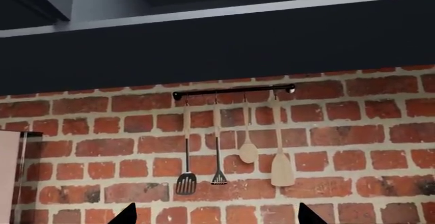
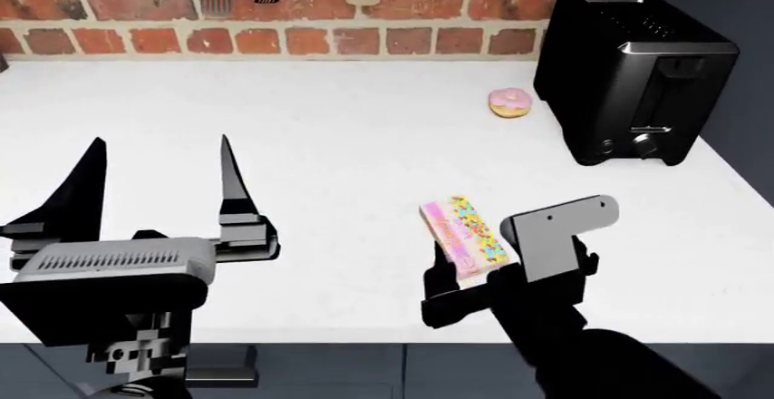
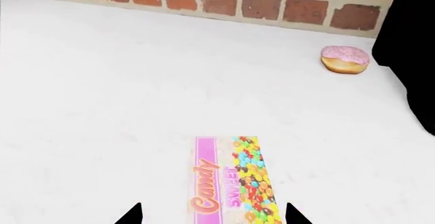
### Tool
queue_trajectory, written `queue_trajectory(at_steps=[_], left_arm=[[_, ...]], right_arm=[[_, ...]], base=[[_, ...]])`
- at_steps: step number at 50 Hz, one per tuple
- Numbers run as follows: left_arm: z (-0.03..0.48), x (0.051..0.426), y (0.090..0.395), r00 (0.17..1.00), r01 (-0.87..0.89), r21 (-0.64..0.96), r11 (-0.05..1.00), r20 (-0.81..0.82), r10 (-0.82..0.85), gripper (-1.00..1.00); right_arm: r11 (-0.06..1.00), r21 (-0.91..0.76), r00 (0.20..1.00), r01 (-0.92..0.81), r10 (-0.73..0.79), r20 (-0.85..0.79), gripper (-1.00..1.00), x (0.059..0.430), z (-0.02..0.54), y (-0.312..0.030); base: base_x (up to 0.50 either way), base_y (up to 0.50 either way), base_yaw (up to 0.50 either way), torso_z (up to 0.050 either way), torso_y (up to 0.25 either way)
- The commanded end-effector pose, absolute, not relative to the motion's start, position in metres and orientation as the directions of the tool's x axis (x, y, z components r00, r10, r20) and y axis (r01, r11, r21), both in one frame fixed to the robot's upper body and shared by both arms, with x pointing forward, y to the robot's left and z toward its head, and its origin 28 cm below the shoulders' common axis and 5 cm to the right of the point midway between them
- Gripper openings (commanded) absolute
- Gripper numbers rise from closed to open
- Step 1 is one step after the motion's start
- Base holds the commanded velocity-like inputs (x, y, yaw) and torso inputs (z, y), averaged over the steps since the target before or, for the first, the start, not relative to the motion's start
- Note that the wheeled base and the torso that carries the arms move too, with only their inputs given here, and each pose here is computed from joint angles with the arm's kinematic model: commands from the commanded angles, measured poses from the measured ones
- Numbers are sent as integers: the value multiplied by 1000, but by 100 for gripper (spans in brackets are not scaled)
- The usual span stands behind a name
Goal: Pick the bar and peanut butter from the counter and place them in the cabinets closest to them.
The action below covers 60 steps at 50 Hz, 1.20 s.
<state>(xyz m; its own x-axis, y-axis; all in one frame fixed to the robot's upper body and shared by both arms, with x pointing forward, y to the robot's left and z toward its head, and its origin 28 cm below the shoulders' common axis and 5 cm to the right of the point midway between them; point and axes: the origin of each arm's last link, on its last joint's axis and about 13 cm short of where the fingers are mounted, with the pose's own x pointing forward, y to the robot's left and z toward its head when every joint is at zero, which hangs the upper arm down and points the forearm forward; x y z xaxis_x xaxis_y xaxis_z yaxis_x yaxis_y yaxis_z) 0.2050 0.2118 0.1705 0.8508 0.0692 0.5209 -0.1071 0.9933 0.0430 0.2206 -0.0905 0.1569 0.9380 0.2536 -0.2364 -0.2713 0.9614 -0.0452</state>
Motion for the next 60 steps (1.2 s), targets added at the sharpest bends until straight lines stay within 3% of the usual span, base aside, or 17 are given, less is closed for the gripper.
queue_trajectory(at_steps=[1,37,38,54,60], left_arm=[[170,205,211,852,-102,45,994,520,64,100],[173,202,212,843,-97,42,994,534,60,100],[173,202,212,844,-97,42,994,534,59,100],[174,201,212,842,-95,41,995,536,58,100],[173,201,211,842,-94,43,995,536,57,100]], right_arm=[[970,-64,930,-233,203,-306,100,235,152,-96],[962,-67,872,-265,210,-443,100,258,124,-96],[962,-72,873,-263,205,-442,-100,258,124,-96],[959,-93,886,-267,206,-416,-100,255,128,-95],[968,-77,955,-241,221,-200,-100,240,159,-96]], base=[[0,0,0,0,0],[0,0,0,0,0],[11,0,0,0,0],[1,0,1,0,0],[0,0,0,0,0]])
